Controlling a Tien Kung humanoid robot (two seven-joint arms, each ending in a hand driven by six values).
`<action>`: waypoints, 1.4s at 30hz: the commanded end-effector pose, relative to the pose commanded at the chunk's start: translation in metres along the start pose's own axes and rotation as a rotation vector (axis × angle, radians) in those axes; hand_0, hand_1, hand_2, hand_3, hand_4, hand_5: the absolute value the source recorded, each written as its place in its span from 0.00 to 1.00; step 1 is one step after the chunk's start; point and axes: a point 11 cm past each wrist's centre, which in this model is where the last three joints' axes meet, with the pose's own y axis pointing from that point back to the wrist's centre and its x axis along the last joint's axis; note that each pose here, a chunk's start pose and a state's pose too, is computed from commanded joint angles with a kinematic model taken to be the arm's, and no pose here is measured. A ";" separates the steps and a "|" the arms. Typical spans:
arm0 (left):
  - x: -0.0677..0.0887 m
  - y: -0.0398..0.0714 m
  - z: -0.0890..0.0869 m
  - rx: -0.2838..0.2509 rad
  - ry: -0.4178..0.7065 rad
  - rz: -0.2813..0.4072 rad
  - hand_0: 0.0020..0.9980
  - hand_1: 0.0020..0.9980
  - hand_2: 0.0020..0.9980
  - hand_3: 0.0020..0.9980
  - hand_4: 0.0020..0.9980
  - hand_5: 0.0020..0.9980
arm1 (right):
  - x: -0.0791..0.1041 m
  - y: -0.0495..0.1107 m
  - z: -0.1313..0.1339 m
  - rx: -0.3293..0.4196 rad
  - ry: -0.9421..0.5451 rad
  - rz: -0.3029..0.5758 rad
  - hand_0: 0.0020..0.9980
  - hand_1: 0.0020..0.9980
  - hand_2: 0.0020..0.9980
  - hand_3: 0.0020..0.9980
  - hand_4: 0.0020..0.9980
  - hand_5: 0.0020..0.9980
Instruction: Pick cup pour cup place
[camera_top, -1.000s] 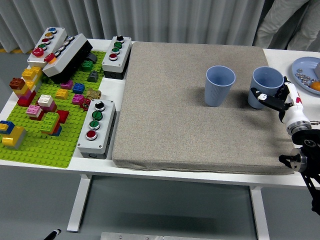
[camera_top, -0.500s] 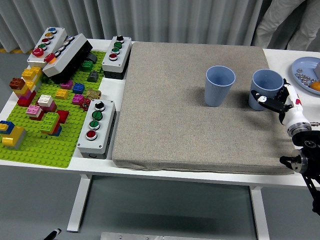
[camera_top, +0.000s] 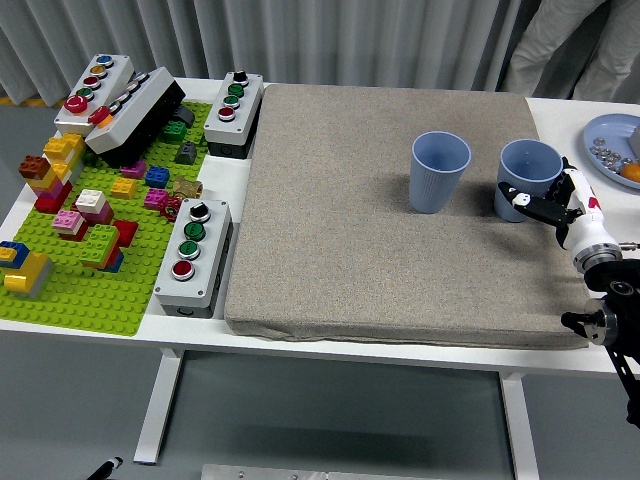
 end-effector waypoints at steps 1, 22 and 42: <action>0.000 0.000 0.000 0.001 0.000 0.000 0.83 0.80 0.89 0.79 0.64 0.99 | 0.000 0.000 0.000 -0.001 0.001 -0.002 0.91 0.88 0.96 0.99 0.80 0.13; 0.000 0.000 -0.003 0.004 0.002 0.000 0.83 0.80 0.89 0.79 0.63 0.99 | -0.002 0.000 0.000 -0.014 0.014 -0.025 0.95 0.91 1.00 1.00 0.81 0.13; 0.001 0.000 -0.001 0.001 0.003 0.001 0.83 0.80 0.89 0.79 0.63 0.99 | 0.004 0.001 -0.002 -0.019 0.029 -0.024 0.96 0.91 1.00 1.00 0.82 0.14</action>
